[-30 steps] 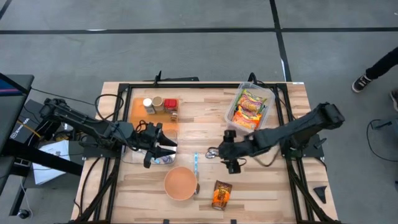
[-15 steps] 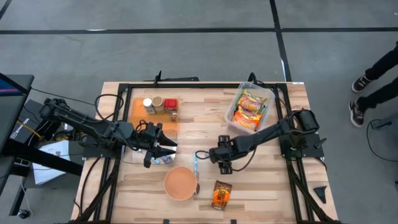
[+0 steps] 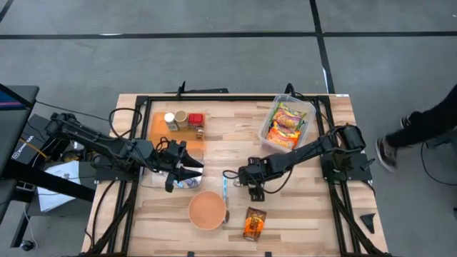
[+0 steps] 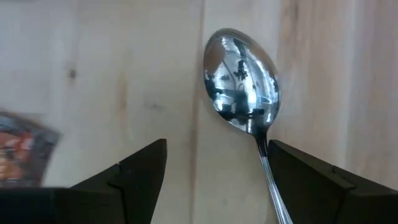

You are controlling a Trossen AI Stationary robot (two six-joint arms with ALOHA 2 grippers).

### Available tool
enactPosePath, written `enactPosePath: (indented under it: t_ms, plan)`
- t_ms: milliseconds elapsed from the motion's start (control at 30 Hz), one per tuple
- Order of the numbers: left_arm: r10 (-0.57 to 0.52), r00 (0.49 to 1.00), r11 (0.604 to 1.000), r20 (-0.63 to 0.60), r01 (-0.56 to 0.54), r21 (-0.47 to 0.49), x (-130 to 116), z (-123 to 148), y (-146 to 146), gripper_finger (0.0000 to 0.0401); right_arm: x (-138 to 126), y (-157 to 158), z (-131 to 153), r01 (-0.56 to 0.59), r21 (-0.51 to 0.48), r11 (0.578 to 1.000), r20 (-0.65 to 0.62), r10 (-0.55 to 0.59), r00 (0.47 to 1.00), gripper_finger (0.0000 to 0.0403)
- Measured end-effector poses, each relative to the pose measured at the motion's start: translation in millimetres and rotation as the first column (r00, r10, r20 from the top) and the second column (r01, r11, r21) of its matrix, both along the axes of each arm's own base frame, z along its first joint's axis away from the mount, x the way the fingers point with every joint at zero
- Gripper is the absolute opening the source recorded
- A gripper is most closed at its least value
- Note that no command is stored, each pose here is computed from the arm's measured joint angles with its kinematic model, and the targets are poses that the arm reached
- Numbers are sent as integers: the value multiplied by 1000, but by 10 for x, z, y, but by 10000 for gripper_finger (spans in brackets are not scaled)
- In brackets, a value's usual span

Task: Pick & Place Food Item
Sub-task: Put the silver spoon into the bottom transparent bin

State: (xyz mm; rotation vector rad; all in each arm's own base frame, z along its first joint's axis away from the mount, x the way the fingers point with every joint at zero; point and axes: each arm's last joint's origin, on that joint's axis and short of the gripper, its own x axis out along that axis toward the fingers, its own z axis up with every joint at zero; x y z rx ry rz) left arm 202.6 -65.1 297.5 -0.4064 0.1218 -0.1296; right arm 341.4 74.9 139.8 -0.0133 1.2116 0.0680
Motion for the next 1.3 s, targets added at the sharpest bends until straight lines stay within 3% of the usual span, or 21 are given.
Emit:
enactPosePath:
  t_ms: [200,1300]
  plan:
    - [0,1000,1000,0,0,0,0,0,0,149,16,-8,8,0,98,995,-6,1,1000,274]
    - [27,1000,1000,0,-27,-1,1,0,8,149,45,-16,-2,20,72,997,24,-21,999,274]
